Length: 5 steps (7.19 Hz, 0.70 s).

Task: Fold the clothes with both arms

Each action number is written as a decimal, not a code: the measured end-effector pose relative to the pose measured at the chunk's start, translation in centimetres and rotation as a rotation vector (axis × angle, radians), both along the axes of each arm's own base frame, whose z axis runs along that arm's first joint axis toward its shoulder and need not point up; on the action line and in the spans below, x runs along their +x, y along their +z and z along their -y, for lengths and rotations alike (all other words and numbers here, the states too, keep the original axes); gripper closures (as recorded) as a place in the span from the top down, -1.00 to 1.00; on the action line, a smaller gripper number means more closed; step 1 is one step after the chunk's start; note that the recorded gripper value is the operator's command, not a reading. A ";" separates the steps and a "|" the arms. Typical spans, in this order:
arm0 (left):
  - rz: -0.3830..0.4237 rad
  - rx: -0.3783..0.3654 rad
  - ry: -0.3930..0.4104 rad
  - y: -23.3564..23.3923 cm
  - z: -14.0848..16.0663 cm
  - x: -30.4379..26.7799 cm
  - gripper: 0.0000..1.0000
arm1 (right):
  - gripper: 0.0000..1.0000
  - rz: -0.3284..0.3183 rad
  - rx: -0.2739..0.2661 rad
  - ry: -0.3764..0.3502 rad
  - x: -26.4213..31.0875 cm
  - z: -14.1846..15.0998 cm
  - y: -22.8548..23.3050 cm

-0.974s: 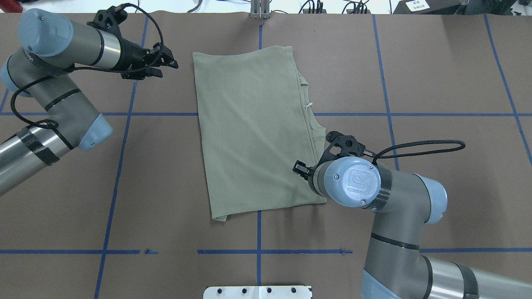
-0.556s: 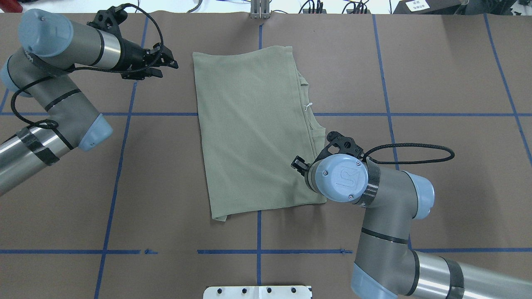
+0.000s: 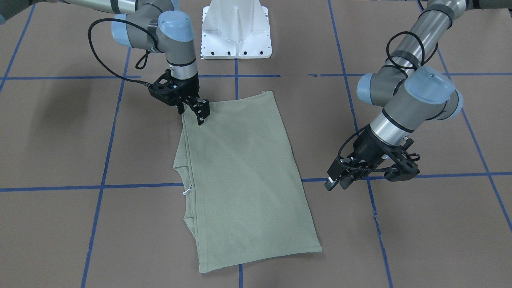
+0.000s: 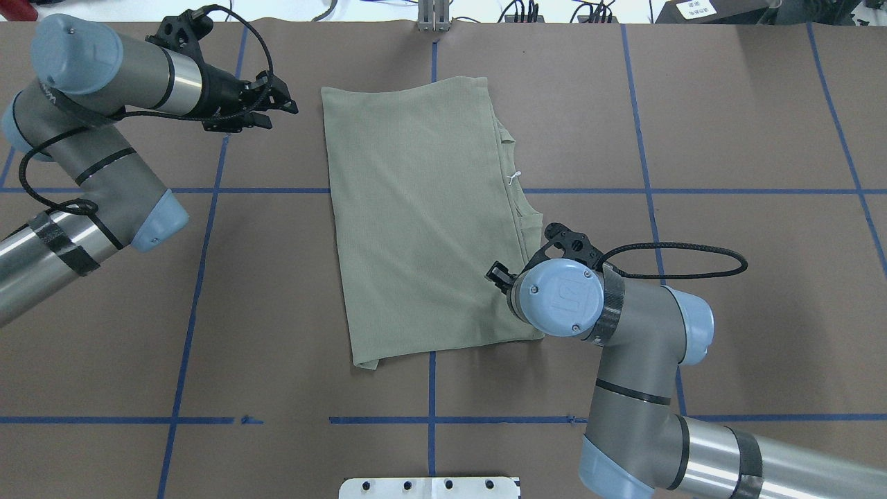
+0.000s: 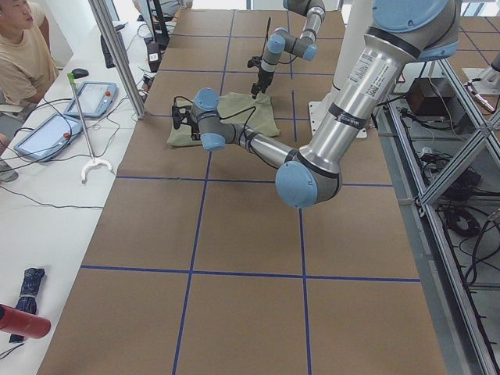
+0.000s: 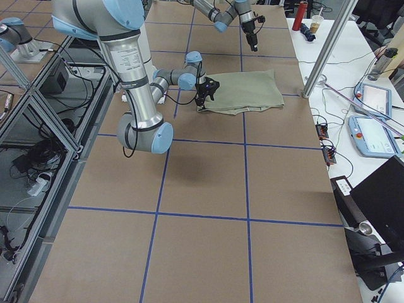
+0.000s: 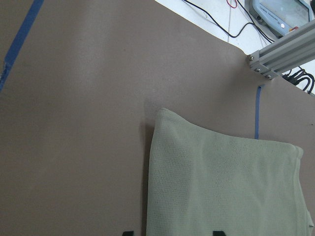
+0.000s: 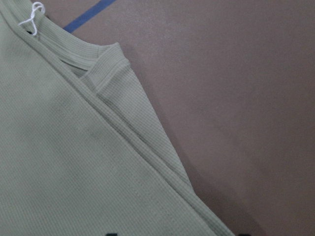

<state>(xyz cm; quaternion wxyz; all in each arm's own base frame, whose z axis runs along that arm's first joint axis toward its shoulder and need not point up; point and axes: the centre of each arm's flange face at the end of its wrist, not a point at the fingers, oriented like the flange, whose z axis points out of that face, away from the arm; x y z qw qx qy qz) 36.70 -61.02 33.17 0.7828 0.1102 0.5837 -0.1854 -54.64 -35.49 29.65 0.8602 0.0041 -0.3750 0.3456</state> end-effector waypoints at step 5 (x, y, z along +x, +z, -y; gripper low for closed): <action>-0.001 -0.001 0.001 -0.1 0.0 0.0 0.23 | -0.73 -0.010 -0.008 -0.014 -0.8 -0.7 0.6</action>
